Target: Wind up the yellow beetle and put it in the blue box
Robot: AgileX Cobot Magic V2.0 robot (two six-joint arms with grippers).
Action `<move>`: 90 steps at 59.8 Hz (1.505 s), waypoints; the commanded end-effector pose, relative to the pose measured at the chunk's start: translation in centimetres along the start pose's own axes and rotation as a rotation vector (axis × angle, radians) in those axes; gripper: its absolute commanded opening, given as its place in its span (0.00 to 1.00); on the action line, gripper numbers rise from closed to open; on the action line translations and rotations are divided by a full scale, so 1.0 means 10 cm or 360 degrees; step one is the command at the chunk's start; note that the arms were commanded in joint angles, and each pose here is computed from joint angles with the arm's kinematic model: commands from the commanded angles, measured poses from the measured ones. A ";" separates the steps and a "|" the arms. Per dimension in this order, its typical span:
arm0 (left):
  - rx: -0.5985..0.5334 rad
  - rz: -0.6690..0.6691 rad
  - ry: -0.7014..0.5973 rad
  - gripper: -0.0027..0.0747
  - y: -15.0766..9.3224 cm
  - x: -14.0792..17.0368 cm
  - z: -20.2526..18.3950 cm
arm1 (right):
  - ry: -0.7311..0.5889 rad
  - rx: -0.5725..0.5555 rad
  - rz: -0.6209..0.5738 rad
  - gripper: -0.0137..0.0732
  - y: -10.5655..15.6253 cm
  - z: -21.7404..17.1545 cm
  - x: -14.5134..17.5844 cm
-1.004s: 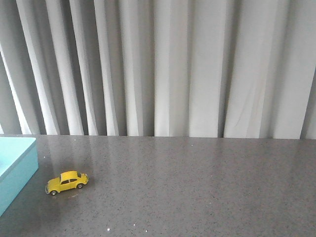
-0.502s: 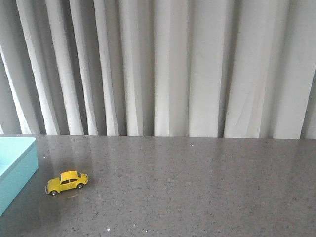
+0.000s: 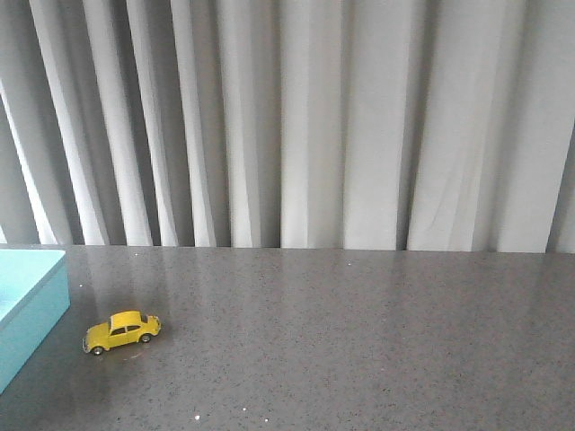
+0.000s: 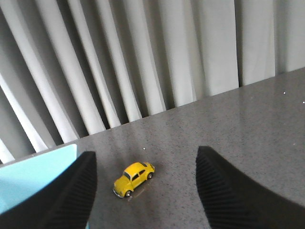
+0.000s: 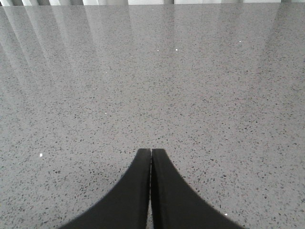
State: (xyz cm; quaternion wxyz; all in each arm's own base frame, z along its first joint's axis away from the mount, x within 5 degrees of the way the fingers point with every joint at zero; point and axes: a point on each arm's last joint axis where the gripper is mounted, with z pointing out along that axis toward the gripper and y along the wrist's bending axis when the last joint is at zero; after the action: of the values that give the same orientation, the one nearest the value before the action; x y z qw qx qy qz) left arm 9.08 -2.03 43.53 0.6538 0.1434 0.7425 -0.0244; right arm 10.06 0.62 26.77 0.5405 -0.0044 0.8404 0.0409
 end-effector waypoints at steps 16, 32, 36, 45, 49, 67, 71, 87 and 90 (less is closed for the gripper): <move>0.0141 0.0212 0.0095 0.62 0.22 -0.62 0.68 | -0.0141 0.0027 -0.0012 0.15 -0.01 -0.03 -0.14; 0.0427 0.0244 0.0063 0.62 0.26 -0.64 1.17 | -0.0141 0.0027 -0.0012 0.15 -0.01 -0.03 -0.14; 0.0356 0.0302 0.0086 0.62 0.35 -0.62 1.30 | -0.0141 0.0027 -0.0012 0.15 -0.01 -0.03 -0.14; 0.0320 0.0450 0.0252 0.62 0.49 -0.57 1.59 | -0.0141 0.0027 -0.0012 0.15 -0.01 -0.03 -0.14; 0.0336 0.0486 0.0320 0.62 0.54 -0.56 1.73 | -0.0141 0.0027 -0.0012 0.15 -0.01 -0.03 -0.14; 0.0418 0.0521 0.0517 0.62 0.79 -0.36 2.63 | -0.0141 0.0027 -0.0012 0.15 -0.01 -0.03 -0.14; 0.0442 0.0514 0.0584 0.62 0.83 -0.21 2.87 | -0.0141 0.0027 -0.0012 0.15 -0.01 -0.03 -0.14; 0.0490 0.0562 0.0866 0.62 0.95 0.49 3.50 | -0.0141 0.0027 -0.0012 0.15 -0.01 -0.03 -0.14; 0.0485 0.0574 0.0895 0.62 0.97 0.59 3.57 | -0.0141 0.0027 -0.0012 0.15 -0.01 -0.03 -0.14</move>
State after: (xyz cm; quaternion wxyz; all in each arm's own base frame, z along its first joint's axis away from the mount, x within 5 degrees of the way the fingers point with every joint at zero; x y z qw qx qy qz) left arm 45.04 0.35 31.95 0.3432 0.3747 0.8613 -0.0049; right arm 10.06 0.61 26.77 0.5404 -0.0047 0.8404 0.0405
